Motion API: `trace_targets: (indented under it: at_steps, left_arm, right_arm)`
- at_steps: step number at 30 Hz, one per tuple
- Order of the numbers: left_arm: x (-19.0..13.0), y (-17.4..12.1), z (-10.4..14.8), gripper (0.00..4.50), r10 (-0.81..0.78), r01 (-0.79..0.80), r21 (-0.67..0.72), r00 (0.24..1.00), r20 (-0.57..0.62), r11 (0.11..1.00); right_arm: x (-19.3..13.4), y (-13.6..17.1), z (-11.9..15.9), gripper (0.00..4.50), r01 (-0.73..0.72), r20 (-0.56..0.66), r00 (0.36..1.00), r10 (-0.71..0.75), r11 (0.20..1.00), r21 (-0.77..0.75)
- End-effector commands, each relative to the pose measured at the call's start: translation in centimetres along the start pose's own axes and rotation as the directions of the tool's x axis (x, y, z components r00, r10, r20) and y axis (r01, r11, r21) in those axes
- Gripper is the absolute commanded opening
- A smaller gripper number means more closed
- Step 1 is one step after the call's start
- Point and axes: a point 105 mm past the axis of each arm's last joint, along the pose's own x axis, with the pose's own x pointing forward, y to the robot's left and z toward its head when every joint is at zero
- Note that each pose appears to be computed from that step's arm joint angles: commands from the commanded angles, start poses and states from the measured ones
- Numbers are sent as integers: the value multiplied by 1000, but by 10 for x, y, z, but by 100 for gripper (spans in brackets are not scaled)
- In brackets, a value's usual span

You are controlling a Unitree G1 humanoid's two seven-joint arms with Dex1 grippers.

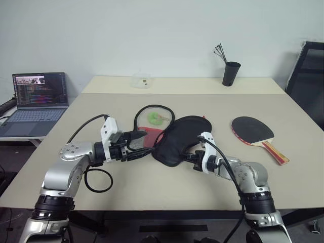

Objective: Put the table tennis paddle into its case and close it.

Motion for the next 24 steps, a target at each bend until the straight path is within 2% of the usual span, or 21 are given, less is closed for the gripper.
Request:
trace_targets:
  at_steps: [1,8,16,24]
  left_arm:
    - [6,-11,15,363,-40,39,31,998,41,999]
    - [8,-14,15,363,-55,54,28,998,40,998]
    - [11,-15,13,363,-74,73,38,997,27,997]
    - [12,-14,11,363,-76,75,41,997,20,996]
  right_arm:
    - [-16,9,0,5,-40,-10,999,39,999,-24]
    - [-42,-14,-2,5,2,-94,996,-10,997,-81]
    - [-67,-53,22,5,63,-153,984,-88,985,-158]
    - [-78,-78,42,5,63,-222,967,-125,962,-267]
